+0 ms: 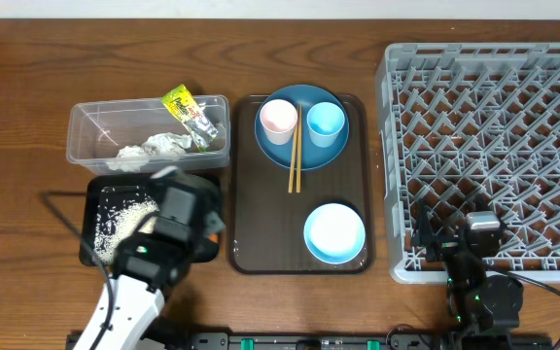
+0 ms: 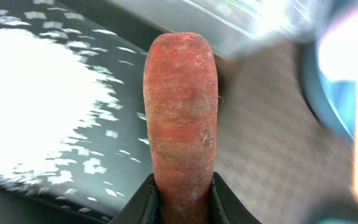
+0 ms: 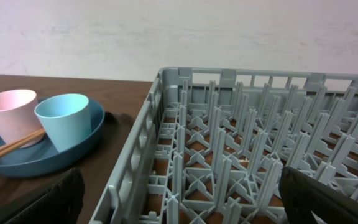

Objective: Sort waste into correct bins and load items into the dishwasher rack
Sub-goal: 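Carry the carrot left and lower it onto the black tray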

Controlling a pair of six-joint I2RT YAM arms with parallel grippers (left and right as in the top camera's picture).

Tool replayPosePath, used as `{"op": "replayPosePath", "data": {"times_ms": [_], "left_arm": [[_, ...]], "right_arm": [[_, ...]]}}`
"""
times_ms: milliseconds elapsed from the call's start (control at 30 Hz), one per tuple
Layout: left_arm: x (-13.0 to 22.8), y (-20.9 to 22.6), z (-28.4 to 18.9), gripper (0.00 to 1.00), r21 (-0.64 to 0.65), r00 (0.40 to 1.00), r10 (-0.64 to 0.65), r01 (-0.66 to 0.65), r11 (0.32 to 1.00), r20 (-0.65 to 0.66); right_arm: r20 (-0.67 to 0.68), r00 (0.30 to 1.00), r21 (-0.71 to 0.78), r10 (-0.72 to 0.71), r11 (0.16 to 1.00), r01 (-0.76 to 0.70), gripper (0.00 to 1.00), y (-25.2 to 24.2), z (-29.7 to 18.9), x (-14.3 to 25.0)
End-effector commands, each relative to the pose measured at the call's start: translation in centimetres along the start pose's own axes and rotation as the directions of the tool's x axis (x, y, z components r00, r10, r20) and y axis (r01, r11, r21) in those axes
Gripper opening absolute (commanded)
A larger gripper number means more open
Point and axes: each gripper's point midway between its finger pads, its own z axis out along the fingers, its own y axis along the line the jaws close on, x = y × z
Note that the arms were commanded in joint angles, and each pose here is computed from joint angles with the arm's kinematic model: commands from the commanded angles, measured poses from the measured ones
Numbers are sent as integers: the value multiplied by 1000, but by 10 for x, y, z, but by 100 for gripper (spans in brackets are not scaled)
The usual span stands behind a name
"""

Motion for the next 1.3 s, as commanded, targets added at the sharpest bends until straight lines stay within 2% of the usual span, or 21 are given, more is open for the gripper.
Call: {"op": "replayPosePath", "data": {"times_ms": [0, 100, 167, 333, 467, 667, 733, 800, 1267], "left_arm": [[-24, 28, 3, 12, -72, 979, -196, 200, 977, 59], [-31, 58, 13, 12, -148, 937, -338, 347, 926, 83], [-31, 68, 21, 12, -170, 917, -390, 398, 901, 79], [-28, 67, 47, 12, -152, 891, -453, 450, 880, 9], [-28, 75, 62, 13, -185, 859, -512, 504, 844, 7], [-31, 81, 80, 14, -203, 821, -571, 561, 802, 15], [-33, 79, 82, 23, -186, 810, -587, 577, 795, 4], [-37, 76, 84, 28, -162, 806, -592, 585, 795, 3], [-57, 69, 86, 29, -88, 800, -598, 600, 795, 47]], "right_arm": [[-4, 1000, -6, -8, 1000, 8, 99, 2, 0, 1], [-4, 1000, -6, -8, 1000, 8, 99, 2, 0, 1], [-4, 1000, -6, -8, 1000, 8, 99, 2, 0, 1], [-4, 1000, -6, -8, 1000, 8, 99, 2, 0, 1], [-4, 1000, -6, -8, 1000, 8, 99, 2, 0, 1], [-4, 1000, -6, -8, 1000, 8, 99, 2, 0, 1], [-4, 1000, -6, -8, 1000, 8, 99, 2, 0, 1], [-4, 1000, -6, -8, 1000, 8, 99, 2, 0, 1], [-4, 1000, -6, -8, 1000, 8, 99, 2, 0, 1]]}}
